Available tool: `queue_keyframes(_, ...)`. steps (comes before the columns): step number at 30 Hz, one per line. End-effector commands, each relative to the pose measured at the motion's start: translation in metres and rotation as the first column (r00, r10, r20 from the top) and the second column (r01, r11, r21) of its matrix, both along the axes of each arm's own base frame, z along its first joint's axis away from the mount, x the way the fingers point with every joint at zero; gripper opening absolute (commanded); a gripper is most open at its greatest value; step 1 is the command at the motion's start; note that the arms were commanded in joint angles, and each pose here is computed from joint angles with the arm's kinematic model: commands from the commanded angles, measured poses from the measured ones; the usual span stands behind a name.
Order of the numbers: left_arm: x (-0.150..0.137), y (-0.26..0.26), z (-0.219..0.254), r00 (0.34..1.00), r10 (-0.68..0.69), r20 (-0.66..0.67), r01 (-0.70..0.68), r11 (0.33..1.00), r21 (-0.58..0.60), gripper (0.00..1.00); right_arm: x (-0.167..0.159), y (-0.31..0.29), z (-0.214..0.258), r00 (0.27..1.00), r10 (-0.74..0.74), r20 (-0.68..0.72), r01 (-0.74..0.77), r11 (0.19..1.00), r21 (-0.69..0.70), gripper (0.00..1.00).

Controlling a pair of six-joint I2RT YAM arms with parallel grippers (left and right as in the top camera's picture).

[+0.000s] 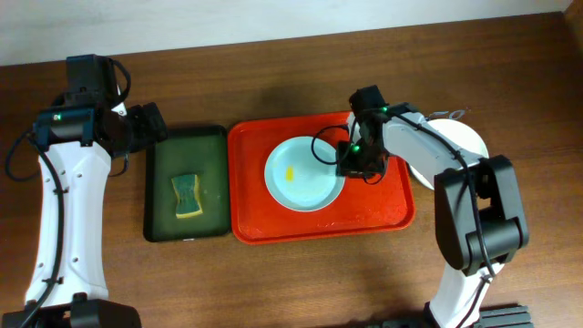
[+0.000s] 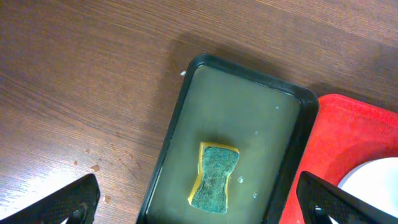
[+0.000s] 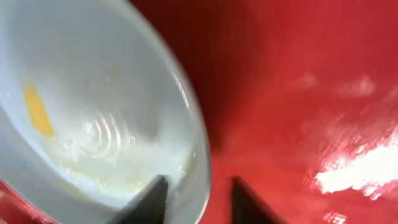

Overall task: Clean dirty plates on tray and stack at the side
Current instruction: 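Lower the left gripper to the sponge on the green tray and grasp it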

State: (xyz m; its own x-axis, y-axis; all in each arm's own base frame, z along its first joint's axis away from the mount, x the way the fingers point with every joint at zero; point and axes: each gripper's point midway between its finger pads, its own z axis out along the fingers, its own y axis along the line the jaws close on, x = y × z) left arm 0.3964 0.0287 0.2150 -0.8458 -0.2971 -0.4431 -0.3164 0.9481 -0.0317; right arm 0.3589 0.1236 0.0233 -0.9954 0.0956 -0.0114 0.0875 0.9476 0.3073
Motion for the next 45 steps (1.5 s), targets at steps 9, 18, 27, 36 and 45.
queue_keyframes(9, 0.0, -0.001, -0.001, 1.0, 0.006, -0.001, -0.006, 1.0, -0.01, 0.99, 0.005, -0.005, 0.008, 0.998, 0.043, 0.056, -0.041, 0.998, -0.041, 0.36)
queue_keyframes(18, 0.001, -0.026, -0.004, 0.998, -0.056, 0.001, 0.056, 0.989, -0.134, 0.93, 0.003, -0.006, 0.007, 0.998, 0.043, 0.049, -0.041, 0.998, -0.042, 0.37)
queue_keyframes(27, -0.064, -0.063, -0.094, 0.943, -0.169, -0.287, 0.119, 0.976, -0.185, 0.99, 0.003, -0.006, 0.007, 0.998, 0.043, 0.05, -0.041, 0.998, -0.042, 0.37)
queue_keyframes(36, -0.068, -0.044, -0.157, 0.943, -0.162, -0.291, 0.156, 0.987, -0.043, 0.57, 0.004, -0.006, 0.008, 0.998, 0.043, 0.051, -0.041, 0.998, -0.042, 0.37)
queue_keyframes(45, -0.047, -0.043, -0.199, 0.931, -0.198, -0.306, 0.199, 0.98, -0.028, 0.52, 0.004, -0.006, 0.008, 0.998, 0.043, 0.052, -0.041, 0.998, -0.042, 0.37)
